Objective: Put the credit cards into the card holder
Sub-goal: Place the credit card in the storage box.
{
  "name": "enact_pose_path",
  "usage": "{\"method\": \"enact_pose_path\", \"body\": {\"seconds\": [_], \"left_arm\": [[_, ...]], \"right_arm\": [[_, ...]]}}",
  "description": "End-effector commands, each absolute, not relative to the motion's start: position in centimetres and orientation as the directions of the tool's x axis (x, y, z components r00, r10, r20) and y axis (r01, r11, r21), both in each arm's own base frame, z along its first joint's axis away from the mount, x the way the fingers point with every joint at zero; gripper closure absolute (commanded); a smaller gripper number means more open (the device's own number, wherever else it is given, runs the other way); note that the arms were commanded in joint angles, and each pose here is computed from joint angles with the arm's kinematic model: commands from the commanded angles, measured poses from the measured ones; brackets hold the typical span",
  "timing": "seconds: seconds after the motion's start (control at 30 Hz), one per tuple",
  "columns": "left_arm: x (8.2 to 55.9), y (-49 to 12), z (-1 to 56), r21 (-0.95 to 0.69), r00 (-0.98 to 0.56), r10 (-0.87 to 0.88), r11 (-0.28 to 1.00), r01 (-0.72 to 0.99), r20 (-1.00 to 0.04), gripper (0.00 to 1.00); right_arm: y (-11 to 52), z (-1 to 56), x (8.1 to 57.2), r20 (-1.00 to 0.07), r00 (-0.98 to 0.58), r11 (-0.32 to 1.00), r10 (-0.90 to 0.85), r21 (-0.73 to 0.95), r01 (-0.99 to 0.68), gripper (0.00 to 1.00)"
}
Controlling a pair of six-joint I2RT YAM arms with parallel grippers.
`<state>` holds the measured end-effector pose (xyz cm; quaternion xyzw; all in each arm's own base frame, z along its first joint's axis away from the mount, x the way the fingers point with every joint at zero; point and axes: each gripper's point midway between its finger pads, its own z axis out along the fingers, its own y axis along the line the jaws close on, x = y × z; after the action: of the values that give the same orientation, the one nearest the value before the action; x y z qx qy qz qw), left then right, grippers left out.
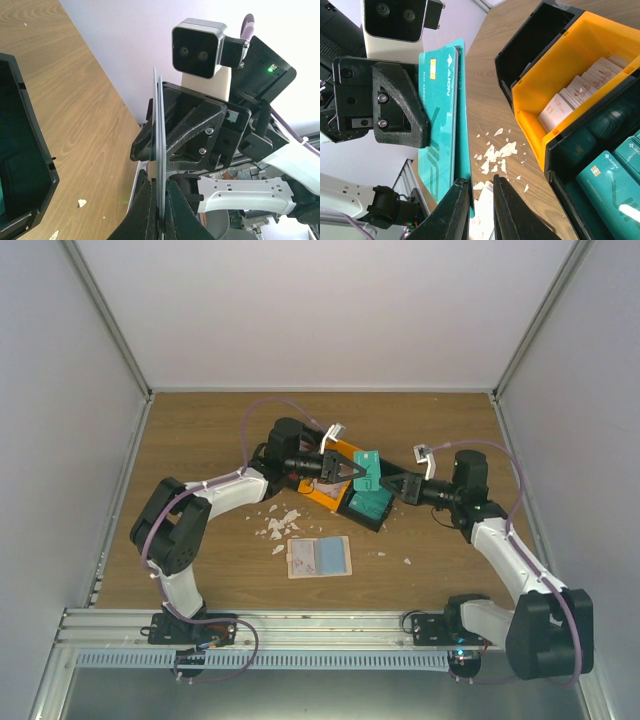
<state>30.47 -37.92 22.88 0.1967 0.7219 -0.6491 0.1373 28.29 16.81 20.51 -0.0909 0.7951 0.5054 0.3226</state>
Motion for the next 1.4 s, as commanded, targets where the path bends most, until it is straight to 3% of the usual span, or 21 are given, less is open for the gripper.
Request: {"method": "enact_pose_path", "body": {"seconds": [0.0,0.13,0.33,0.43,0.5,0.63,1.1,1.37], "left_arm": [[29.4,-37.6,26.5,-0.833,-0.828,0.107,-0.006,0.553,-0.551,1.00],[29.0,-37.8,26.8,-0.828,-0.820,0.121,-0.025,0.560,-0.559,1.00],[28.8,-38.1,26.5,-0.837,-0.827,0.136,-0.038,0.546,-0.546,1.00],[28.9,-38.2,26.1,-0.846,-0.836,0.137,-0.036,0.532,-0.531,1.00],[29.1,-38.3,25.7,-0.854,-0.845,0.137,-0.030,0.519,-0.518,1.00],[29.6,-38.6,24.4,-0.875,-0.866,0.138,-0.007,0.484,-0.480,1.00],[31.9,-40.4,16.2,-0.945,-0.943,0.174,0.116,0.305,-0.283,0.93],[33.5,-41.9,13.2,-0.956,-0.952,0.201,0.136,0.260,-0.230,0.86]], "right_arm": [[16.9,20.0,28.5,-0.613,-0.773,0.458,0.162,0.741,-0.491,0.85],[17.3,20.4,28.3,-0.615,-0.775,0.426,0.142,0.745,-0.513,0.85],[18.9,24.0,26.6,-0.700,-0.708,0.271,0.095,0.702,-0.658,0.74],[19.0,25.7,26.4,-0.739,-0.665,0.256,0.106,0.667,-0.700,0.76],[19.0,26.1,26.5,-0.738,-0.665,0.255,0.114,0.669,-0.699,0.83],[18.8,25.6,27.2,-0.700,-0.700,0.280,0.139,0.706,-0.650,0.99],[15.5,18.1,29.1,-0.481,-0.834,0.422,0.271,0.838,-0.346,1.00],[13.7,16.2,31.1,-0.398,-0.850,0.443,0.346,0.867,-0.226,0.99]]}}
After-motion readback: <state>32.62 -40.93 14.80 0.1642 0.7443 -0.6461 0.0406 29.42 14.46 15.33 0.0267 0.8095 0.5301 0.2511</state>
